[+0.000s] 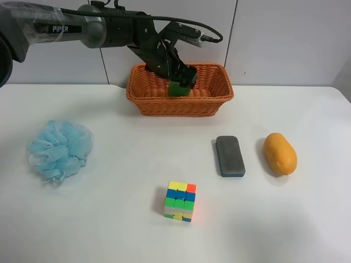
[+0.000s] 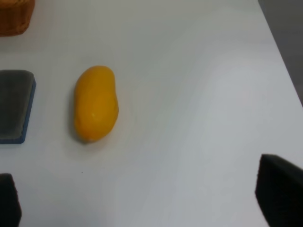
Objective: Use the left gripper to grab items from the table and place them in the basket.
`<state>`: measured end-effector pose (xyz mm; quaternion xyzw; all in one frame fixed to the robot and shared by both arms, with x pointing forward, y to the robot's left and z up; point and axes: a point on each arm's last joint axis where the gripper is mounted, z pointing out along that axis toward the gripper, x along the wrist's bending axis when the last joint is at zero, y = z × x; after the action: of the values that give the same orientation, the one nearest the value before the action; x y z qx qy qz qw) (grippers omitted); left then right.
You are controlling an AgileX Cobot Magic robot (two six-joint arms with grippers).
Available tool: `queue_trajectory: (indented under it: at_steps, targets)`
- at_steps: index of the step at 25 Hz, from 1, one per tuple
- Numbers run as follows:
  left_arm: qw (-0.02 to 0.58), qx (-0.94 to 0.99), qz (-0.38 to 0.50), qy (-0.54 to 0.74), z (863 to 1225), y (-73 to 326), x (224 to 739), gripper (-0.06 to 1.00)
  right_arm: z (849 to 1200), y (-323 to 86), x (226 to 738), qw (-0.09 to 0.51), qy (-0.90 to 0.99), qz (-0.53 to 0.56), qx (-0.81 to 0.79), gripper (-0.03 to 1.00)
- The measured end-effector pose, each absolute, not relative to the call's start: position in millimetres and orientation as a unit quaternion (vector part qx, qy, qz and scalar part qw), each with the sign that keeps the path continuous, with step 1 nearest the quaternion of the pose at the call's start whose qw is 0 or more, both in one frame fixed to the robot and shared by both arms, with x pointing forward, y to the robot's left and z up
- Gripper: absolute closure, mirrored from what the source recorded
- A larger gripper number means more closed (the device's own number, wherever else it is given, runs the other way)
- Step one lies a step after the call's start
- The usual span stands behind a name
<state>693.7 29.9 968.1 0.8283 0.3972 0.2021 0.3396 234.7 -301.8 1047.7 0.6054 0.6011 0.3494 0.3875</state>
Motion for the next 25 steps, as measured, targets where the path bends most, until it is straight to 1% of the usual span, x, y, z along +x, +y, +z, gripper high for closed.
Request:
queue_trajectory:
  at_steps: [1, 4, 10, 12, 15, 19, 22, 25]
  targets:
    - [0.340, 0.828, 0.201, 0.398, 968.1, 29.9, 693.7, 0.00, 1047.7, -301.8, 234.7, 0.387, 0.601, 0.349, 0.605, -0.03]
    - [0.340, 0.828, 0.201, 0.398, 968.1, 29.8, 693.6, -0.04, 1047.7, -301.8, 234.7, 0.387, 0.601, 0.349, 0.605, -0.03]
    - [0.331, 0.832, 0.193, 0.400, 967.5, 30.6, 691.9, -0.05, 1047.7, -301.8, 234.7, 0.387, 0.601, 0.349, 0.605, -0.03]
    - [0.320, 0.837, 0.183, 0.404, 969.4, 32.0, 688.9, -0.05, 1047.7, -301.8, 234.7, 0.387, 0.601, 0.349, 0.605, -0.03]
    - [0.289, 0.846, 0.169, 0.415, 983.1, 38.5, 680.3, -0.05, 1047.7, -301.8, 234.7, 0.387, 0.601, 0.349, 0.605, -0.03]
    - [0.231, 0.849, 0.176, 0.442, 1031.9, 59.8, 659.3, -0.05, 1047.7, -301.8, 234.7, 0.387, 0.601, 0.349, 0.605, -0.03]
    - [0.187, 0.843, 0.205, 0.461, 1076.3, 82.6, 639.0, -0.05, 1047.7, -301.8, 234.7, 0.387, 0.601, 0.349, 0.605, -0.03]
    - [0.159, 0.835, 0.241, 0.468, 1123.8, 107.1, 613.7, -0.05, 1047.7, -301.8, 234.7, 0.387, 0.601, 0.349, 0.605, -0.03]
